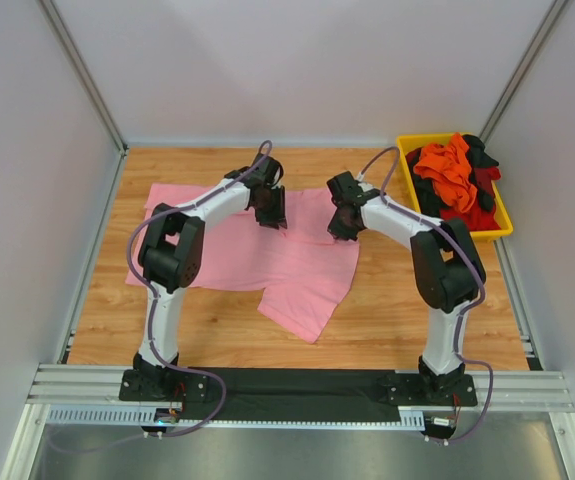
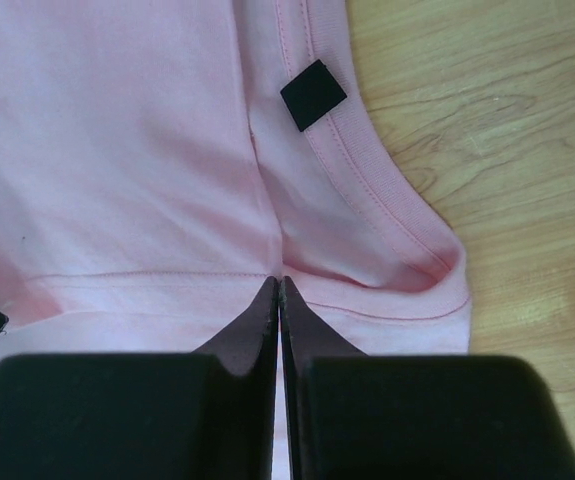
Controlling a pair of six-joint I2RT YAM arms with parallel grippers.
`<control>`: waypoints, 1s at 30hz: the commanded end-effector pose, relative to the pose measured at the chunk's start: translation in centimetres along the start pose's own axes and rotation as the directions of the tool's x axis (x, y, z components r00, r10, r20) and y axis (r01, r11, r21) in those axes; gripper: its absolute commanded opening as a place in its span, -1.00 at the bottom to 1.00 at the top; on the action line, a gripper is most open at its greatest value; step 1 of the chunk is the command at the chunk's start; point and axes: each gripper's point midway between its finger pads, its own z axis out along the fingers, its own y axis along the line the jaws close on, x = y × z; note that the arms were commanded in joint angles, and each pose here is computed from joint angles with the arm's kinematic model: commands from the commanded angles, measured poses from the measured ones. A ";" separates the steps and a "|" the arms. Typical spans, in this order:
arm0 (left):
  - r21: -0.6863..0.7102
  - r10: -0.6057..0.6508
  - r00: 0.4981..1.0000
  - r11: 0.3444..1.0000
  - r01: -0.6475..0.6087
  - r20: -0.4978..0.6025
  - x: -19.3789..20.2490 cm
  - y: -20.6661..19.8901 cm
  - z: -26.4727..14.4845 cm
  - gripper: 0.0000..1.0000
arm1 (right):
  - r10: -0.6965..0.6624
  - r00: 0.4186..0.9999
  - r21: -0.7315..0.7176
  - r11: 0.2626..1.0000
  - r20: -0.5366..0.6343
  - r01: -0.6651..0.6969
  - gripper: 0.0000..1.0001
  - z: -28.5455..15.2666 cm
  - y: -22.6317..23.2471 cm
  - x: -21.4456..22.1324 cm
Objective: Fold and stack the t-shirts
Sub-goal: Fold the tshirt
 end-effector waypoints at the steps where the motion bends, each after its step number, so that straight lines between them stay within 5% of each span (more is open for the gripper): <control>1: -0.015 0.007 1.000 1.000 -0.007 0.021 -0.9 -0.1 -0.5 -0.27 | -0.002 0.997 -0.036 0.999 0.074 0.005 -0.99 -1.7 0.8 -1.9; 13: -0.040 -0.005 1.000 0.999 0.005 -0.010 0.0 0.7 0.8 -0.22 | -0.006 0.998 -0.034 0.999 0.067 0.008 -0.99 -1.4 0.8 -1.8; 16: -0.024 -0.001 1.000 1.000 0.001 0.000 -0.3 0.4 0.7 -0.45 | -0.007 0.997 -0.037 0.999 0.073 0.010 -0.99 -1.5 0.9 -2.0; 20: -0.015 -0.003 1.000 1.000 0.003 0.016 -1.0 -0.1 0.4 -1.00 | -0.023 0.997 -0.020 1.000 0.080 0.024 -0.99 -1.8 0.9 -2.5; 30: 0.016 -0.042 0.999 0.999 0.042 0.027 -1.6 -1.3 -1.2 -1.00 | -0.028 0.994 -0.012 0.999 0.109 0.030 -0.99 -3.1 0.5 -4.1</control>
